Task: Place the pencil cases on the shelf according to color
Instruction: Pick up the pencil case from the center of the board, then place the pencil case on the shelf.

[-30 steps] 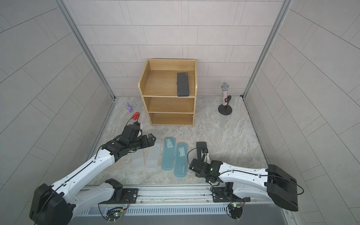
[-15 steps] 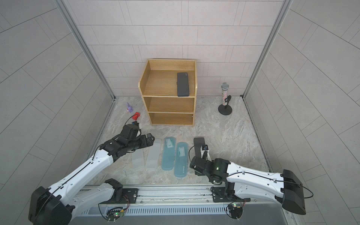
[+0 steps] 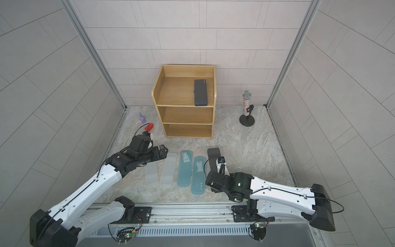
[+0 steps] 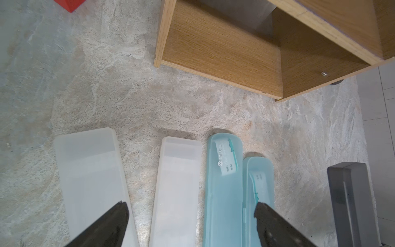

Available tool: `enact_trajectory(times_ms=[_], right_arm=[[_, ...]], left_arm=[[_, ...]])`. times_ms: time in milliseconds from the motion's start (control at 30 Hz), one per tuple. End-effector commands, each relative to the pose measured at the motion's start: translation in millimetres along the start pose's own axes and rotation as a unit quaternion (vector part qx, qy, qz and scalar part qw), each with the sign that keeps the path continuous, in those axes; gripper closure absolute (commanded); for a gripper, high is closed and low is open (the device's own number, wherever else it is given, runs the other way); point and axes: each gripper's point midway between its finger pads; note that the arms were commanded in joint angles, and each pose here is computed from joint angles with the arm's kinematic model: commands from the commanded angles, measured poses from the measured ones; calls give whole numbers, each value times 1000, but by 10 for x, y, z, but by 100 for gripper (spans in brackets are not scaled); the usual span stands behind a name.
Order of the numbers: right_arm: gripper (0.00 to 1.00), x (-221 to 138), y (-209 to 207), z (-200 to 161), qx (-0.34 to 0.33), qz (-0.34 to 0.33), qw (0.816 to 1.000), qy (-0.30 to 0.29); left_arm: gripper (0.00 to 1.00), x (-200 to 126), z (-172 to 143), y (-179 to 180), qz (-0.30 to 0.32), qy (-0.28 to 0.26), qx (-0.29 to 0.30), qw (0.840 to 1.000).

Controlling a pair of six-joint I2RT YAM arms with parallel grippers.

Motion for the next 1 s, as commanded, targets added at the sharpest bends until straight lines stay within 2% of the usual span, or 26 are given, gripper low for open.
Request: enact_trajectory(times_ms=[0,367,800,967], right_arm=[[61,-111,13,135,-7,-7,1000,-23],[63,-269,384,338,-27,20,999,-30],[65,-429,733,606,-41,45,997,-44],[65,-524,836,732,-44,57,996,-58]], left_arm=[[0,-96,94,-18,5,-16,7,1000],[0,-150,325,-46,28,-39,16,999],[0,-147,519,-85,-5,-35,11,999],[0,-220,608,-104,1,-34,26,999]])
Point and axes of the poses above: each gripper's point midway between its finger pads, its own x axis out along the fingers, its own y axis along the line the jaws close on, z = x × y, and after that the axes turned 1 degree about -x, right-handed
